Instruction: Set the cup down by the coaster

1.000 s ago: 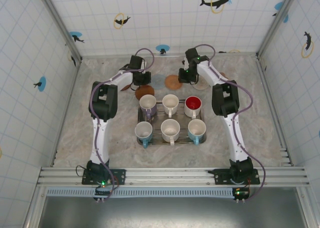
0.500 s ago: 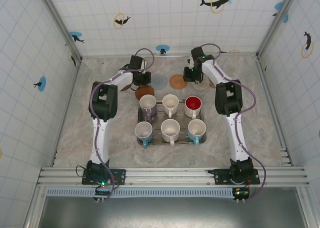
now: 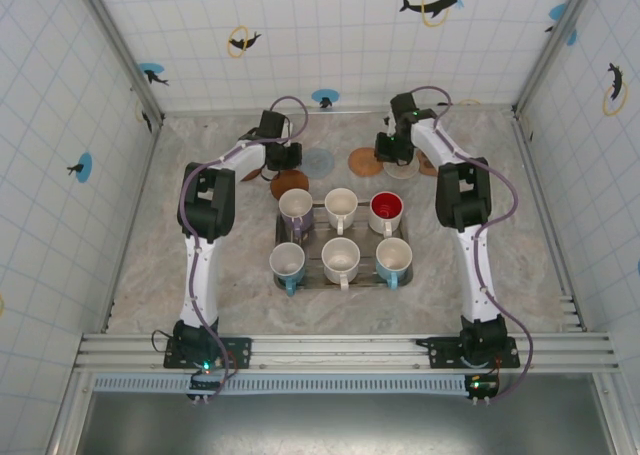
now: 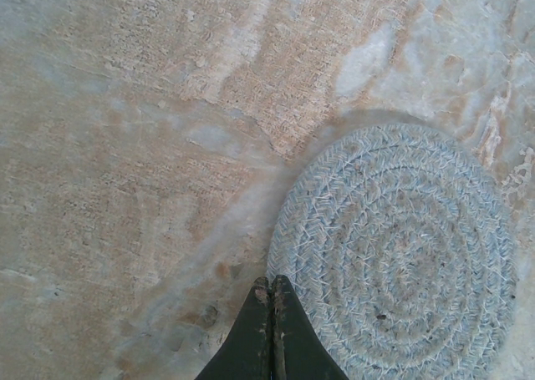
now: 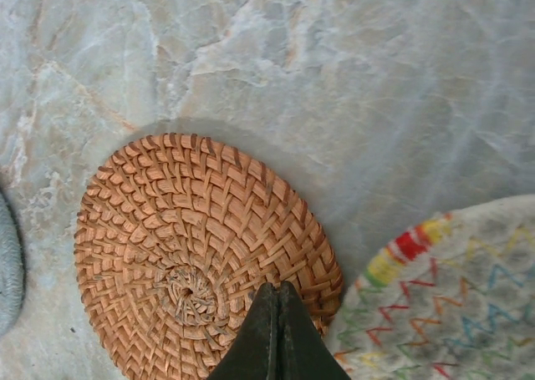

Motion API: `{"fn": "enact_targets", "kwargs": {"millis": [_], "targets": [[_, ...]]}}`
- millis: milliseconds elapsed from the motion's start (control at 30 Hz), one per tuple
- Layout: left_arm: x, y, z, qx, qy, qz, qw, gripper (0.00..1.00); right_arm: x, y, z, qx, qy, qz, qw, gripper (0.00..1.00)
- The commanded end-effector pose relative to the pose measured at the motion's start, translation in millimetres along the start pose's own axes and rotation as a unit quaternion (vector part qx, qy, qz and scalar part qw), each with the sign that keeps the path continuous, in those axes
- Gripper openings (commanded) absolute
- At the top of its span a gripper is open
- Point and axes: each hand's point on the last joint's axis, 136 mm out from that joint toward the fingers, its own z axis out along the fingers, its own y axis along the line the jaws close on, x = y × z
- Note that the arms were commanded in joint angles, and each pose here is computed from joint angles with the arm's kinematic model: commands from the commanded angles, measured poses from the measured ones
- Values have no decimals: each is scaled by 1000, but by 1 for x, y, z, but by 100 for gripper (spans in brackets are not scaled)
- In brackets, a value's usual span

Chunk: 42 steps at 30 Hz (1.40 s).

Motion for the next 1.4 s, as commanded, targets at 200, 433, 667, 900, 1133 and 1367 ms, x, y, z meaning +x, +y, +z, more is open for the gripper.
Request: {"fn": "enact_targets", "kwargs": {"millis": [200,433,667,900,1133,1367], "targets": [[13,-10,14,7,29,3,1000,0,11,-37,5,47,18,34,998,0],[9,-16,14,12,28,8,1000,0,6,-25,9,24,12,38,999,0],[8,-20,19,18,29,5,999,0,8,-13,15,13,19,28,999,0],[7,-22,24,25,29,0,999,0,11,-6,19,7,21,25,999,0],[1,-25,24,27,23,-2,999,0,11,-4,18,4,21,24,999,0],[-7,-27,23,28,14,-4,999,0,10,0,17,0,20,21,1000,0]]}}
